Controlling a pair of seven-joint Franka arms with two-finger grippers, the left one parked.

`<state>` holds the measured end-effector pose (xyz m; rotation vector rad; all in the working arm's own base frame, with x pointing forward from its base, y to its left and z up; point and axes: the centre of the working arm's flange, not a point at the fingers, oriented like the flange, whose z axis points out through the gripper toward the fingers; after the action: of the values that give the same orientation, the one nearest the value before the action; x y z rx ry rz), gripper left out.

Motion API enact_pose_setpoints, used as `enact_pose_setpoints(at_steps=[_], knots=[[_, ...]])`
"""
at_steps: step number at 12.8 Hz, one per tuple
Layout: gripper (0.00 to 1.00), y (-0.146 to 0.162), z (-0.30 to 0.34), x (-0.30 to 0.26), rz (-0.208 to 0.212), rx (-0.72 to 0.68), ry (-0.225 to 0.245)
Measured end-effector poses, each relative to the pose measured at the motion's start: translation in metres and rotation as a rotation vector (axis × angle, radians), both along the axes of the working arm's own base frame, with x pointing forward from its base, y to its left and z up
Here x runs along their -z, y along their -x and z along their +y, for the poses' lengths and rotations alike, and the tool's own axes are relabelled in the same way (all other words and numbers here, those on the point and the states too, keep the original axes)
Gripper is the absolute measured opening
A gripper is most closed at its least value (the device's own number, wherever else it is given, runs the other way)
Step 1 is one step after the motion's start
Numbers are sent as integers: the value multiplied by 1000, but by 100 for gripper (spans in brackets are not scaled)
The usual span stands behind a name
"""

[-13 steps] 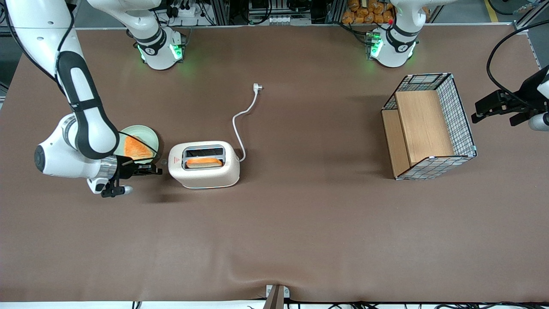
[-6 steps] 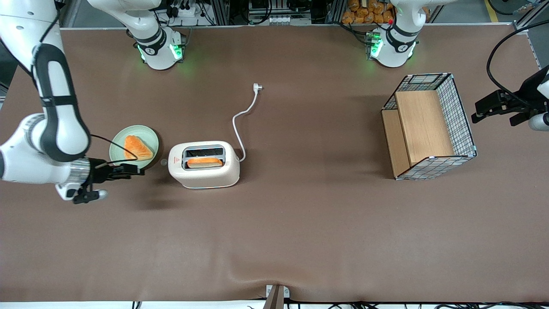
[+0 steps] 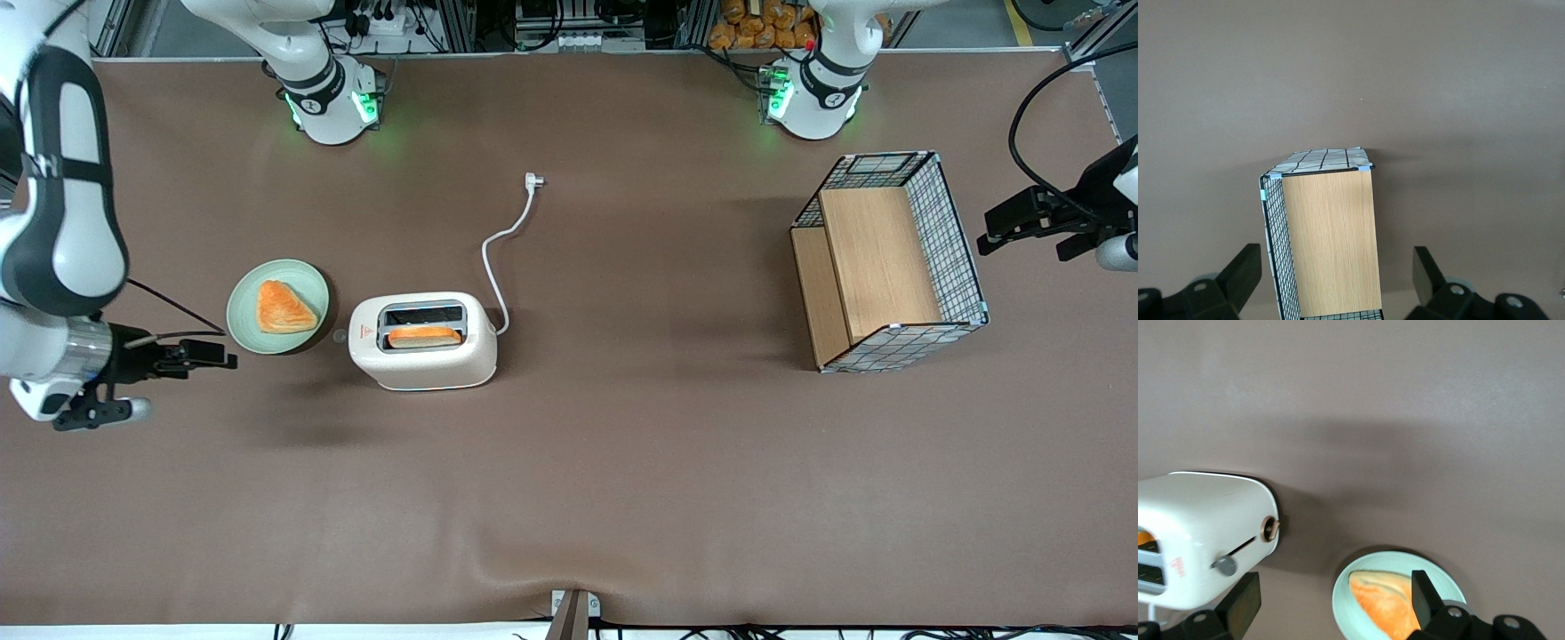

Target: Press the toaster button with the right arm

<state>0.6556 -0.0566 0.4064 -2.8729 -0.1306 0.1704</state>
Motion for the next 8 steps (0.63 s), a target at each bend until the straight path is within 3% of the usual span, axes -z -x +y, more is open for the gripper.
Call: enact_pose_setpoints(at_steps=[2,5,8], knots=[[100,4,3,-39,28,58,10],[100,29,7,-111,21,144,45],[100,62,32,-175,-5,180,137]])
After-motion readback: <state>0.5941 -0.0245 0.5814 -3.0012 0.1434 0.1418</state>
